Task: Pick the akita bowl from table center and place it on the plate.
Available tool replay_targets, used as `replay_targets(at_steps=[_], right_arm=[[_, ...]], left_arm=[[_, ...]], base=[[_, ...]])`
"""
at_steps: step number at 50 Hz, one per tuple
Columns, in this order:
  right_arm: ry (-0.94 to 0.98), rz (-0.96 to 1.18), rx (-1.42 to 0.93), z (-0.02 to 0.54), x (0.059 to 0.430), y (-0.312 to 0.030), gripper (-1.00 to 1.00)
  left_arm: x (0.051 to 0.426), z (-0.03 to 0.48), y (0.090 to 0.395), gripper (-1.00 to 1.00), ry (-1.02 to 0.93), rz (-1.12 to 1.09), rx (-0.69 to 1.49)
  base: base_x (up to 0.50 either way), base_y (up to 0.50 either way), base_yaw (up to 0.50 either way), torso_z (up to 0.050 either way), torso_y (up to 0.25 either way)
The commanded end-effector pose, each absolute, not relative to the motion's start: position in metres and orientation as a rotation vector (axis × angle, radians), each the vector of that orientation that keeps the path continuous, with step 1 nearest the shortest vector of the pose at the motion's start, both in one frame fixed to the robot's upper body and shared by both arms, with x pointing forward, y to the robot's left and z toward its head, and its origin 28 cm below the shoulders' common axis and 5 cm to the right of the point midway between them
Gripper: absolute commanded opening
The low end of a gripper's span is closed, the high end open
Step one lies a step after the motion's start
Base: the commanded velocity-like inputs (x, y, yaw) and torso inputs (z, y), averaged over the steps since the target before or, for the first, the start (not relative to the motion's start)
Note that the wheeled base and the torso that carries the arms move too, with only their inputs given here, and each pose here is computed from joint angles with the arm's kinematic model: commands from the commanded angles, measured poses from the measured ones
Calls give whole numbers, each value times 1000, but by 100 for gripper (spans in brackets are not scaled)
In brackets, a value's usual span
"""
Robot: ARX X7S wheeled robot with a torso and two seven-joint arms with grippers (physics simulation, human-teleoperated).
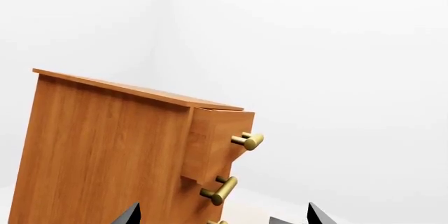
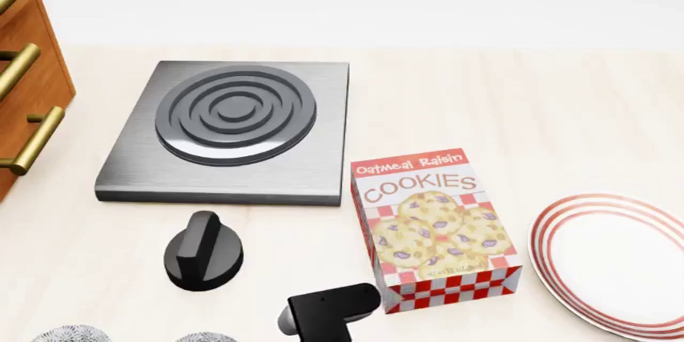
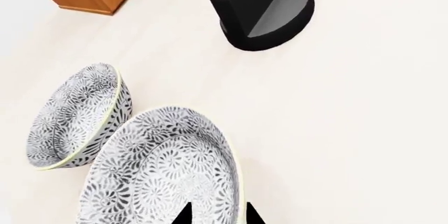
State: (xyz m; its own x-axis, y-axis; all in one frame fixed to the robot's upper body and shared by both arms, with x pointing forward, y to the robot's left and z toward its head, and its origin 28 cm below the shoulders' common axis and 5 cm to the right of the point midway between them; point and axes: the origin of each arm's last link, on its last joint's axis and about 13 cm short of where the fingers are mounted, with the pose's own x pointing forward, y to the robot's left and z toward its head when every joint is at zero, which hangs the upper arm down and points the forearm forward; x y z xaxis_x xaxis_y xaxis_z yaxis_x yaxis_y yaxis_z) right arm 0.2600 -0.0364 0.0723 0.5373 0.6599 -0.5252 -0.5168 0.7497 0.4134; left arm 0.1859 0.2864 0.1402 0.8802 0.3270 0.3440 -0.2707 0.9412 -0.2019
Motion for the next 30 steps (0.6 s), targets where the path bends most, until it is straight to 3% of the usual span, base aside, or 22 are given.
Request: replay_targets(at_steps=[1, 14, 30], right_arm=[[728, 703, 202, 69, 258, -36, -100], [566, 679, 201, 91, 259, -43, -100], [-53, 616, -29, 142, 241, -63, -100]], left_arm=[[186, 140, 287, 100, -384, 314, -151], [186, 140, 286, 100, -384, 313, -150], [186, 141, 285, 100, -386, 306, -143]], base=[[0, 0, 0, 0, 0], [0, 0, 0, 0, 0], [0, 0, 0, 0, 0]])
